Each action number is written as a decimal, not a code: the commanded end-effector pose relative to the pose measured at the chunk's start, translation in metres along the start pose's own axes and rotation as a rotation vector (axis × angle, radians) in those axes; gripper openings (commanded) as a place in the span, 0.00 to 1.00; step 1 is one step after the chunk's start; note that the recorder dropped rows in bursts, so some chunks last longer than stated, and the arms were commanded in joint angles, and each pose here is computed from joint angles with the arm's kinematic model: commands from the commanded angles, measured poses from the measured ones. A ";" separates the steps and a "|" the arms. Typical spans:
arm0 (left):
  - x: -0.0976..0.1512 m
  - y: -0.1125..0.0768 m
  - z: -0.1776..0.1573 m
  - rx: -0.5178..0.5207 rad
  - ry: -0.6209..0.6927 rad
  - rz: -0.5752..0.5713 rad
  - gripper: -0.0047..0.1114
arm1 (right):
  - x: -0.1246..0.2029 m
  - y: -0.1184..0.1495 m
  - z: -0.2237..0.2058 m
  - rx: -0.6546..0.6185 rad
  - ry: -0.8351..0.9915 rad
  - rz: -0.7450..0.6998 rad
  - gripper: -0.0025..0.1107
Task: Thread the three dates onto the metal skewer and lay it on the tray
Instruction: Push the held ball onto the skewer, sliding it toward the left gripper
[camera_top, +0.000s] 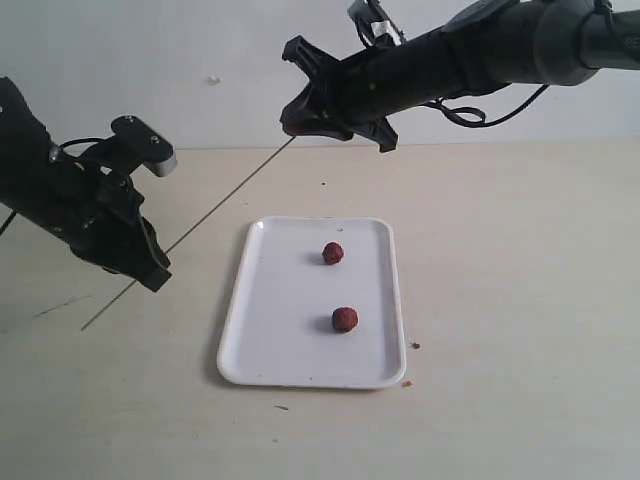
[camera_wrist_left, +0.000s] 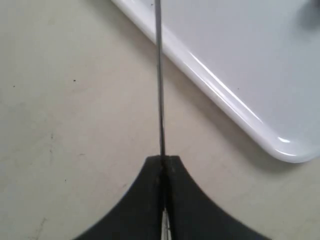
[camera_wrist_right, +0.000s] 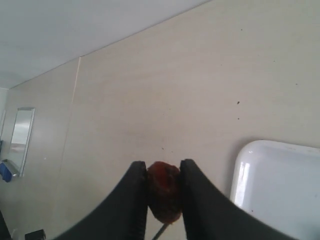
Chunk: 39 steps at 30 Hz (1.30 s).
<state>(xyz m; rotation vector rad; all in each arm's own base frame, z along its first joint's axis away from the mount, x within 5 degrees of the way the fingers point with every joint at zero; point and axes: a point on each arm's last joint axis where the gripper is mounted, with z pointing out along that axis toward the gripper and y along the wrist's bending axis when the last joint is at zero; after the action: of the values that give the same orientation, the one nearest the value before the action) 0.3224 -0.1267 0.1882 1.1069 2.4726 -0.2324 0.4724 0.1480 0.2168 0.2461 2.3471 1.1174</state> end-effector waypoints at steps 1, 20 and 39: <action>0.000 0.001 0.000 -0.006 -0.011 -0.012 0.04 | -0.006 0.003 -0.004 0.018 -0.046 -0.040 0.23; -0.001 0.002 0.000 -0.016 -0.022 -0.015 0.04 | -0.008 -0.001 -0.006 0.031 -0.037 -0.053 0.23; -0.014 0.001 -0.001 0.005 -0.162 -0.210 0.04 | 0.016 0.025 0.012 -0.017 0.014 -0.060 0.23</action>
<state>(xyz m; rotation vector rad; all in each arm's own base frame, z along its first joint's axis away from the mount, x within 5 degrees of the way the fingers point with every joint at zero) 0.3281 -0.1332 0.1929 0.9098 2.4520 -0.3312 0.4660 0.1727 0.2164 0.1896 2.3488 1.0989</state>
